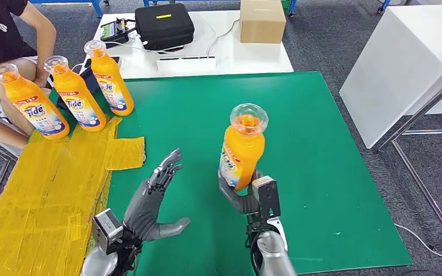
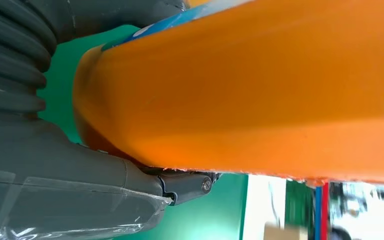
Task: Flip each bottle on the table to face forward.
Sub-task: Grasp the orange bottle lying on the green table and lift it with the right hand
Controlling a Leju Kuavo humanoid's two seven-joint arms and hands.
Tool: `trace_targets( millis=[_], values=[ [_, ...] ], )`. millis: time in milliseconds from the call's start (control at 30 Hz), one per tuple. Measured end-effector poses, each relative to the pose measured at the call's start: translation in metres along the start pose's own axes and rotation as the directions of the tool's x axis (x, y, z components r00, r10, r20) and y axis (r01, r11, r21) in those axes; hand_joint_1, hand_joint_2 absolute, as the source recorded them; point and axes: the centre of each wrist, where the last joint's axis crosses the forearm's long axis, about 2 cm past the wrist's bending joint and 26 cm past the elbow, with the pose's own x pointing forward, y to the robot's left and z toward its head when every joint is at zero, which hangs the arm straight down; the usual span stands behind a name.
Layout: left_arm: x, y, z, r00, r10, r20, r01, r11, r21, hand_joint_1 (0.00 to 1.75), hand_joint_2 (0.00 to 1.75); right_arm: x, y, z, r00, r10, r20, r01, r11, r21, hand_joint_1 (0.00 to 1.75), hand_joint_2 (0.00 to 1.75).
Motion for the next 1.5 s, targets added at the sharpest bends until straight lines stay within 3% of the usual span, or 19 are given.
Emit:
trace_targets(
  millis=[167,367,700,733,833,867,1500],
  values=[
    [0.000,0.008,-0.005,1.000,0.008,0.013,-0.009,0.999,0.043,0.00,1.75,-0.008,0.043,0.001,1.000,0.002,0.008,-0.004,0.982,0.189,1.75,1.75],
    [0.001,0.026,-0.004,1.000,-0.005,0.028,0.001,0.990,0.144,0.00,1.75,-0.009,0.077,0.006,0.987,0.124,0.103,-0.154,0.911,0.383,1.75,1.75],
    [-0.003,0.038,-0.005,0.996,-0.089,-0.002,0.088,0.971,0.221,0.00,1.75,-0.012,0.096,0.015,0.963,0.208,0.169,-0.265,0.840,0.474,1.75,1.75],
    [-0.003,0.038,-0.005,0.996,-0.090,-0.006,0.089,0.971,0.223,0.34,1.75,-0.012,0.097,0.016,0.962,0.213,0.171,-0.270,0.835,0.479,1.75,1.75],
    [-0.005,0.037,-0.005,0.996,-0.090,-0.009,0.090,0.970,0.224,1.65,1.75,-0.013,0.100,0.017,0.960,0.221,0.170,-0.277,0.825,0.493,1.75,1.75],
    [-0.005,0.037,-0.005,0.996,-0.090,-0.007,0.089,0.970,0.224,1.75,1.75,-0.013,0.100,0.018,0.960,0.222,0.169,-0.278,0.823,0.496,1.75,1.75],
    [-0.006,0.031,0.002,0.998,-0.059,0.003,0.057,0.978,0.198,1.75,1.75,-0.020,0.101,0.024,0.964,0.229,0.137,-0.267,0.810,0.522,1.75,1.75]
  ],
)
